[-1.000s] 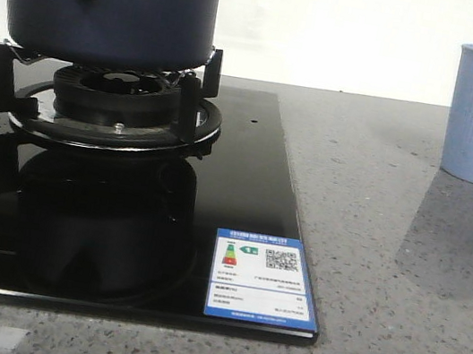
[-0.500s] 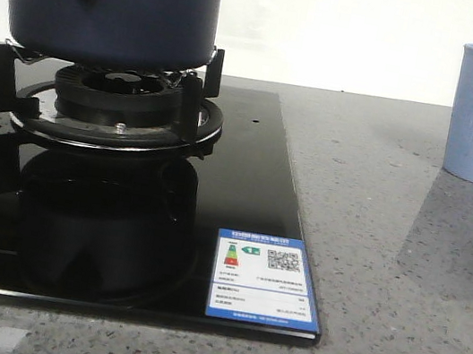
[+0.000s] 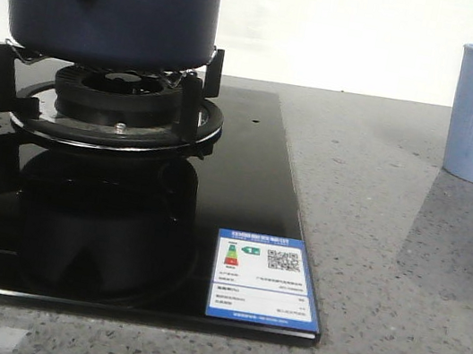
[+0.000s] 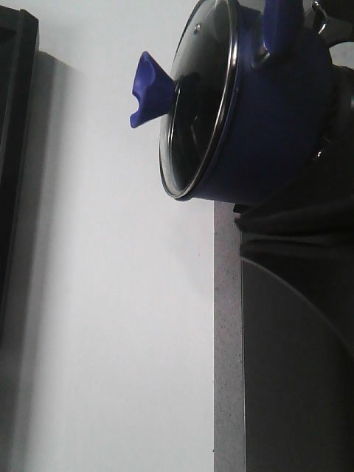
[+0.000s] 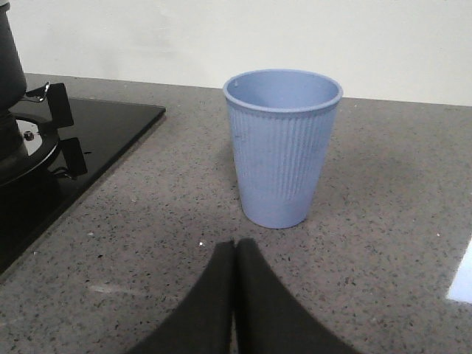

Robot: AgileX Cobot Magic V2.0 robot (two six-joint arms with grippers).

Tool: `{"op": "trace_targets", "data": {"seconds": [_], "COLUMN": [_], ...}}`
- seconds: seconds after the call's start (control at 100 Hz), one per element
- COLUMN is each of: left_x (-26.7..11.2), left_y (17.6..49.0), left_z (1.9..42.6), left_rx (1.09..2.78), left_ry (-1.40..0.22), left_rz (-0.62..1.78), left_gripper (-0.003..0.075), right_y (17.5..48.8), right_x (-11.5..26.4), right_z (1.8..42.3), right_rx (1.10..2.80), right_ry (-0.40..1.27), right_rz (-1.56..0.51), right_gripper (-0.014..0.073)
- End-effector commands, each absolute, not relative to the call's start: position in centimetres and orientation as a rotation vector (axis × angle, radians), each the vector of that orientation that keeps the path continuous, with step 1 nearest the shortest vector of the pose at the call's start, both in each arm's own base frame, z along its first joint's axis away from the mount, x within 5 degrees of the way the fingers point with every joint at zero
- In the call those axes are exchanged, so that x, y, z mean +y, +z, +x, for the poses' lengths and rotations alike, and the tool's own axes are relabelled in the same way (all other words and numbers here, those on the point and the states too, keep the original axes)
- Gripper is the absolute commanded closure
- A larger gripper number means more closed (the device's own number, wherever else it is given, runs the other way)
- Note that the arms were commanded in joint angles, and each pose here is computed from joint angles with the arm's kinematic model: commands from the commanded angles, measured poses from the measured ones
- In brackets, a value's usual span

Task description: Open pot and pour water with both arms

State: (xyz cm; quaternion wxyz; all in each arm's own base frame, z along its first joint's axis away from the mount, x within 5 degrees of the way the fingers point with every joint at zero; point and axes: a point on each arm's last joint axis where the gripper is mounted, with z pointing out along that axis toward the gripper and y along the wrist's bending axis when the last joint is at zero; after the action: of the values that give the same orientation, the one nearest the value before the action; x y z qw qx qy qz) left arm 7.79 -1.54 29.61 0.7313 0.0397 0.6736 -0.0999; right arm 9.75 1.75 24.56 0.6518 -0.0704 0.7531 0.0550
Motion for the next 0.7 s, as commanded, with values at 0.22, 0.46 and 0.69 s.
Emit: {"op": "trace_targets", "data": {"seconds": [0.22,0.46,0.69], "left_x": [-1.1,-0.3,-0.1], "left_y": [29.2,23.2,19.9], "left_z": [7.5,6.0,5.6], "left_rx": [1.415,1.497,1.536], "left_ry": [-0.187,-0.124,-0.096], "left_rz": [0.047,-0.030,-0.056], "left_gripper": [0.0739,0.0739,0.0739], "right_y": [26.2,26.2,26.2], "right_x": [2.0,2.0,2.0], "right_z": [9.8,9.8,9.8], "right_rx": [1.600,1.600,1.600], "right_ry": [0.139,0.139,0.139], "right_rz": [-0.182,-0.182,-0.182], "right_gripper": [0.0662,0.0662,0.0662]}}
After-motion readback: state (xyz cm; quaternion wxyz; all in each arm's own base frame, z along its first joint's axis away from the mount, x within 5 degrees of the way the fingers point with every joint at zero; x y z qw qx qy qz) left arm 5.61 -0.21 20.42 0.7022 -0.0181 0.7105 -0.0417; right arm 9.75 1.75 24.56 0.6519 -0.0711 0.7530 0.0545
